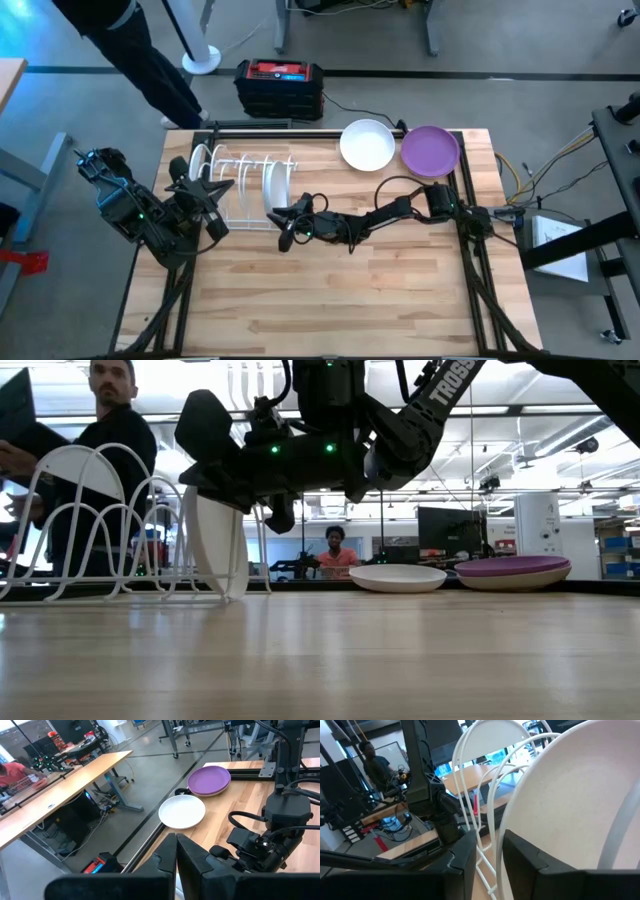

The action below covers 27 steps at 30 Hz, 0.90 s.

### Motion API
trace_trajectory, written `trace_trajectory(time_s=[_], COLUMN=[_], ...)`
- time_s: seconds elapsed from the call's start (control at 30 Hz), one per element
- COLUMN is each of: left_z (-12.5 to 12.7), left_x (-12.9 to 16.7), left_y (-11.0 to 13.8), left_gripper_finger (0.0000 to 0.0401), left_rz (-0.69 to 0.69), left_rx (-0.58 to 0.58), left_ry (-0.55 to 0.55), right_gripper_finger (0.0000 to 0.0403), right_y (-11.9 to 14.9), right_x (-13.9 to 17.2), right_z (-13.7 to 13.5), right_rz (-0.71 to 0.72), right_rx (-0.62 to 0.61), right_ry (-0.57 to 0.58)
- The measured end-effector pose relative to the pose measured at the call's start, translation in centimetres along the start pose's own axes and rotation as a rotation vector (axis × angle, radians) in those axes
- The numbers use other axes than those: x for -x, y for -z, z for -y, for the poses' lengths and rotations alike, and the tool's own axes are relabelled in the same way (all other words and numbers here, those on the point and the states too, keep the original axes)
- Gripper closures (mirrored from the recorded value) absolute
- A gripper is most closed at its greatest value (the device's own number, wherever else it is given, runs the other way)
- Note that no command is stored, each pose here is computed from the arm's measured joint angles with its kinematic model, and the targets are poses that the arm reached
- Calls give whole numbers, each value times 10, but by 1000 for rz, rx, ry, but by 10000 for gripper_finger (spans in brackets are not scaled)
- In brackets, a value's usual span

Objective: Sort dishes
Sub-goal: Put the white plate into the white dish rack

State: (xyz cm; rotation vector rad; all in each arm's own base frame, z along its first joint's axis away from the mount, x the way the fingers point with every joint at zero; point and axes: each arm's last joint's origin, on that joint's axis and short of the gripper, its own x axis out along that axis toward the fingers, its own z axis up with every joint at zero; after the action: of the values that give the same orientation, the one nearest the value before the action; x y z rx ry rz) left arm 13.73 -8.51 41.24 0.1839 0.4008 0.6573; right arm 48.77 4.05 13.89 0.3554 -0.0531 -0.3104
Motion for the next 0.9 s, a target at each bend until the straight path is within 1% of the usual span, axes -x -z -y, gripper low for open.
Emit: trace_trajectory(time_s=[0.23, 0.37, 0.43, 0.5, 0.57, 0.6, 0.77, 0.9], left_z=[0, 0, 0, 0, 0, 0, 0, 1], left_x=[0, 0, 0, 0, 0, 0, 0, 0], left_y=[0, 0, 0, 0, 0, 0, 0, 0], left_gripper_finger=[401, 401, 401, 401, 401, 401, 401, 401], left_rz=[1, 1, 1, 2, 2, 2, 2, 2], left_rx=[2, 4, 4, 6, 7, 7, 7, 8], left_ry=[1, 1, 1, 2, 2, 2, 2, 2], right_gripper_finger=[287, 285, 302, 336, 379, 390, 398, 400], right_y=[0, 0, 0, 0, 0, 0, -1, -7], right_x=[0, 0, 0, 0, 0, 0, 1, 4], right_z=[0, 0, 0, 0, -1, -1, -4, -11], right_rz=[1, 1, 1, 1, 1, 2, 9, 62], right_rx=[-2, -3, -2, 11, 19, 20, 16, 31], right_ry=[0, 0, 0, 0, -1, -2, -10, -38])
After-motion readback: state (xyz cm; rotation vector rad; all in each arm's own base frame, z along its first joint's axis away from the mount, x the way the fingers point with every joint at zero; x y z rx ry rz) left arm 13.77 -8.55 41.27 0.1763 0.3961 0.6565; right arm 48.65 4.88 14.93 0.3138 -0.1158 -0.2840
